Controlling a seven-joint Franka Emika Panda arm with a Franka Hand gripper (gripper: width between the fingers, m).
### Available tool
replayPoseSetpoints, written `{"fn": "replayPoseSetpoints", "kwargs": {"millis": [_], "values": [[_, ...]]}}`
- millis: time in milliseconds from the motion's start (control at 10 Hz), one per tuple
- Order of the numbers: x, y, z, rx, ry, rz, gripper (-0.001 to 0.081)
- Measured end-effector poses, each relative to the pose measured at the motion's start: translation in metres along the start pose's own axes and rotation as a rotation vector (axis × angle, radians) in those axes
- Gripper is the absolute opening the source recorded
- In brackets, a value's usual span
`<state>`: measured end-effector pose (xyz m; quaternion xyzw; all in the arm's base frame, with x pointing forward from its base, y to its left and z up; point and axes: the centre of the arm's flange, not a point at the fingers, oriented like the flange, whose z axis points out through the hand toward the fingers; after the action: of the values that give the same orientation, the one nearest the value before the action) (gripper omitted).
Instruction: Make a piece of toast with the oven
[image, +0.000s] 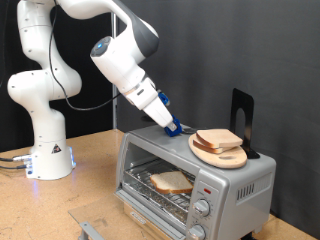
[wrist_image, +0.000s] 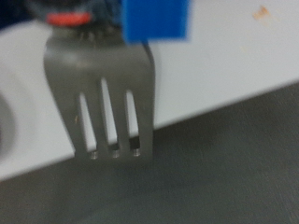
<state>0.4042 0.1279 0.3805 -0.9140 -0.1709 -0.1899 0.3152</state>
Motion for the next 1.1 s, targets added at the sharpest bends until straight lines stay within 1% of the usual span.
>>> {"fn": "replayPoseSetpoints", "kwargs": {"millis": [300, 400, 500, 600, 700, 800, 1000, 1100], "values": [[0.007, -0.01, -0.031, 0.038, 0.048, -0.01, 0.0803], [0.007, -0.011, -0.038, 0.049, 0.057, -0.008, 0.0803], [0.006, -0.01, -0.037, 0.048, 0.053, -0.01, 0.0803], [0.004, -0.008, -0.038, 0.06, 0.048, -0.005, 0.0803], [0.001, 0.001, -0.044, 0.089, 0.048, 0.007, 0.0803], [-0.004, 0.014, -0.056, 0.12, 0.062, 0.02, 0.0803], [-0.016, 0.038, -0.08, 0.141, 0.091, 0.059, 0.0803], [-0.022, 0.049, -0.091, 0.15, 0.089, 0.073, 0.0803]]}}
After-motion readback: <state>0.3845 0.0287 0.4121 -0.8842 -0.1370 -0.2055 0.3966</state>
